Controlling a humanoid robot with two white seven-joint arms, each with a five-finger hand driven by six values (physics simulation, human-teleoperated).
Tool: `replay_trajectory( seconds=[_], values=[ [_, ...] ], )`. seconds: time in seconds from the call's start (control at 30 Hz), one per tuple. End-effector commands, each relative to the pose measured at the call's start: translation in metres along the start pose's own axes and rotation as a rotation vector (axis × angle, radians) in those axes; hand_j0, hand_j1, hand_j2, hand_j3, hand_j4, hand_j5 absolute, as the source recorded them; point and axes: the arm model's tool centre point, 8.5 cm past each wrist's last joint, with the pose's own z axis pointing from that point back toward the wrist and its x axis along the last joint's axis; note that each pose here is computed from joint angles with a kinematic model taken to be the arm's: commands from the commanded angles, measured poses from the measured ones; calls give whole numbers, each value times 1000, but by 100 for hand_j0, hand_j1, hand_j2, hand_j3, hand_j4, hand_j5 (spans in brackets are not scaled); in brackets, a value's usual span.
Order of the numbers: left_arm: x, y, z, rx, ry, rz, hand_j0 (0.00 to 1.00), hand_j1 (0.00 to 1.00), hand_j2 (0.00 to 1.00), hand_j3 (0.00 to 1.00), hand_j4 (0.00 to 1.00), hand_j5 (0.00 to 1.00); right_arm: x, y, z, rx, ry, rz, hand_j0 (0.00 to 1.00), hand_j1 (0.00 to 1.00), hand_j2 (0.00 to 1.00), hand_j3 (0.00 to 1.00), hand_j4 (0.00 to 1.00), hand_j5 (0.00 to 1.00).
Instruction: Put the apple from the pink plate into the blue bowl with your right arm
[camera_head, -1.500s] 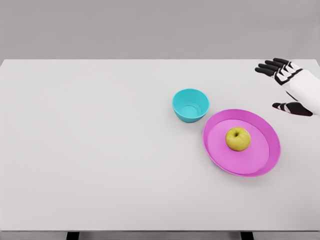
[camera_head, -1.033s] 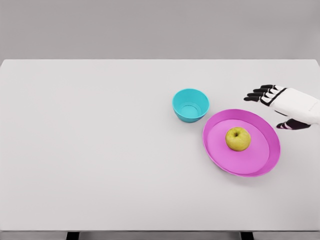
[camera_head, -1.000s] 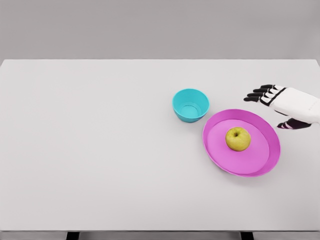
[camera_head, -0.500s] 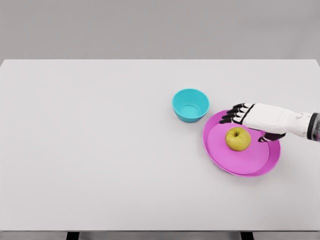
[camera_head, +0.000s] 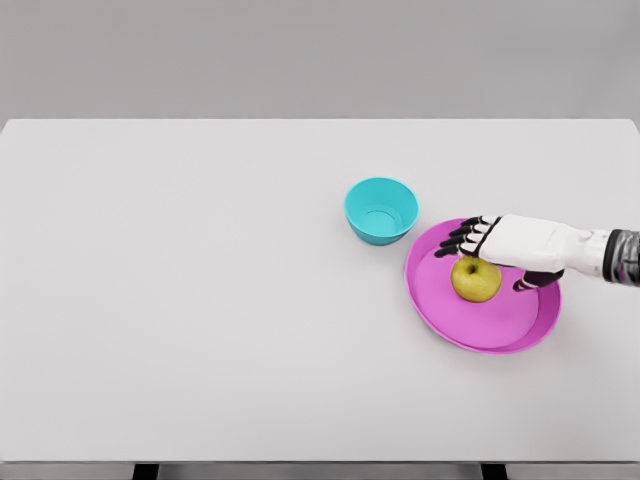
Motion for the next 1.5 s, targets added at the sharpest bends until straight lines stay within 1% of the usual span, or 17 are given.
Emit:
replay_trajectory(
  seconds=[0.0,0.2,0.3,0.37,0.43,0.47,0.5,0.53,0.57,0.6,0.63,0.77,0.83,0.9,1.03,1.3,1.47],
  values=[
    [0,0,0,0,0,0,100,100,100,100,100,100,2,10,-5,22,-10,-20,100,100,100,100,100,100],
    [0,0,0,0,0,0,100,100,100,100,100,100,1,16,-9,30,-12,-37,100,100,100,100,100,100],
    [0,0,0,0,0,0,100,100,100,100,100,100,1,13,-9,27,-13,-33,98,98,98,98,98,98],
    [0,0,0,0,0,0,100,100,100,100,100,100,2,11,-9,23,-15,-27,90,90,90,90,90,90],
    [0,0,0,0,0,0,100,100,100,100,100,100,2,11,-10,23,-16,-26,86,86,86,86,86,86],
    [0,0,0,0,0,0,100,100,100,100,100,100,2,11,-10,23,-16,-26,80,80,80,80,80,80],
    [0,0,0,0,0,0,100,100,100,100,100,100,2,10,-10,22,-17,-25,76,76,76,76,76,76],
    [0,0,0,0,0,0,100,100,100,100,100,100,3,11,-10,23,-19,-25,75,75,75,75,75,75],
    [0,0,0,0,0,0,100,100,100,100,100,100,3,10,-10,21,-19,-23,71,71,71,71,71,71],
    [0,0,0,0,0,0,100,100,100,100,100,100,5,9,-11,20,-24,-20,63,63,63,63,63,63],
    [0,0,0,0,0,0,100,100,100,100,100,100,5,9,-11,19,-25,-19,62,62,62,62,62,62],
    [0,0,0,0,0,0,100,100,100,100,100,100,5,9,-11,19,-25,-19,50,50,50,50,50,50],
    [0,0,0,0,0,0,100,100,100,100,100,100,5,8,-10,19,-23,-18,50,50,50,50,50,50],
    [0,0,0,0,0,0,100,100,100,100,100,100,3,3,-9,10,-20,-10,50,50,50,50,50,50],
    [0,0,0,0,0,0,100,100,100,100,100,100,0,-2,-7,-1,-12,-5,50,50,50,50,50,50],
    [0,0,0,0,0,0,100,100,100,100,100,100,-14,-30,-1,-37,25,38,50,50,50,50,50,50],
    [0,0,0,0,0,0,100,100,100,100,100,100,-19,-46,-9,-57,27,44,50,50,50,50,50,50]
  ],
)
